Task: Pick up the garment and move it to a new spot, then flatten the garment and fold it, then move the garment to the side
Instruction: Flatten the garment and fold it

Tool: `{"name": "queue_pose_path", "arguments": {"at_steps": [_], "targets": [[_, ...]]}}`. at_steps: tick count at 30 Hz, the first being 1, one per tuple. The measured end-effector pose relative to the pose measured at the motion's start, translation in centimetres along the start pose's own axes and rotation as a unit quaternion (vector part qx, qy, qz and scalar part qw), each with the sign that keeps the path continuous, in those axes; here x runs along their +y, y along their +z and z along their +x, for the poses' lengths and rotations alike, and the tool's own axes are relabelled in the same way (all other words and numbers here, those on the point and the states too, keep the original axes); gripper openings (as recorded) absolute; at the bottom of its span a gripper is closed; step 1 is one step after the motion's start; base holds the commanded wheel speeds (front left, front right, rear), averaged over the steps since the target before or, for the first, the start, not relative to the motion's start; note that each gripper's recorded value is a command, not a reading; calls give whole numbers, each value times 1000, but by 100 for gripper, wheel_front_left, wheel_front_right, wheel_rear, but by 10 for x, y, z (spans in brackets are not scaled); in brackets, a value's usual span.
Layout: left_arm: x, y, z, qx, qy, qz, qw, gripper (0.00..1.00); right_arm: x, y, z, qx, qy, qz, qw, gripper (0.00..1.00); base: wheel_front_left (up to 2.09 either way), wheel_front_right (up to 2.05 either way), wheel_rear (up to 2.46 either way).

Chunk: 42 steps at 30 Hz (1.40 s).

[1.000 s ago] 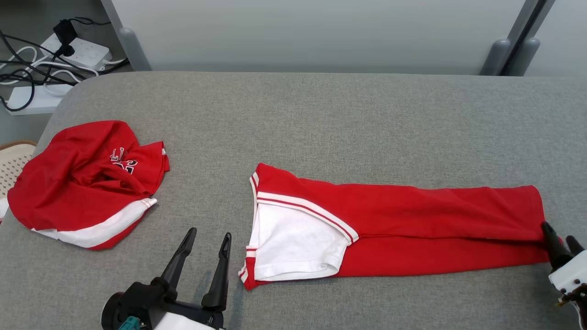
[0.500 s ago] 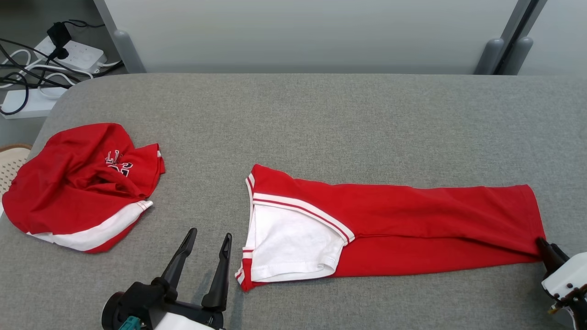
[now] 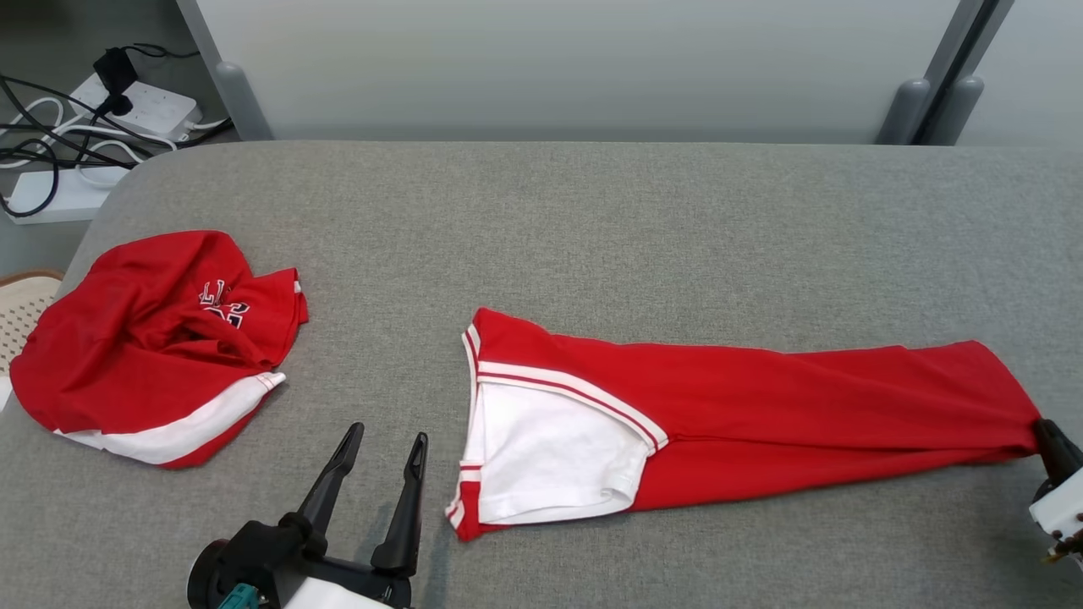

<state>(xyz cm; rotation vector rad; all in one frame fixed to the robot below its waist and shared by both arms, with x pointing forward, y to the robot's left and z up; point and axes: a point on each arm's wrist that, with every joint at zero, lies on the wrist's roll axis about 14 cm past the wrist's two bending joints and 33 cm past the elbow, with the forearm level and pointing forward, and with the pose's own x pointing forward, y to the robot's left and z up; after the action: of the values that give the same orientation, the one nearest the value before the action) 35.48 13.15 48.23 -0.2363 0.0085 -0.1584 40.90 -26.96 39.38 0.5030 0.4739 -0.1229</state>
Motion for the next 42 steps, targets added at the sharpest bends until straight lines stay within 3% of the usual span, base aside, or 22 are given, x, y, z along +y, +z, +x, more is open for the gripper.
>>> {"name": "queue_pose_path", "arguments": {"at_steps": [8,20,27,34,42], "targets": [[-5,-2,4,2,-9,-2,1000,100,-7,20,-5,-34,1,0,999,0,0,0,0],[-7,5,6,-8,-11,-2,1000,100,70,30,-5,-60,118,-43,990,0,0,0,0],[0,11,-1,-17,2,-2,1000,100,129,33,-12,-70,200,-81,974,0,0,0,0],[7,13,-9,-20,16,-8,1000,100,191,0,-17,-23,276,-104,955,0,0,0,0],[24,17,-22,-27,51,-10,998,100,270,-27,-27,13,369,-139,919,0,0,0,0]]}}
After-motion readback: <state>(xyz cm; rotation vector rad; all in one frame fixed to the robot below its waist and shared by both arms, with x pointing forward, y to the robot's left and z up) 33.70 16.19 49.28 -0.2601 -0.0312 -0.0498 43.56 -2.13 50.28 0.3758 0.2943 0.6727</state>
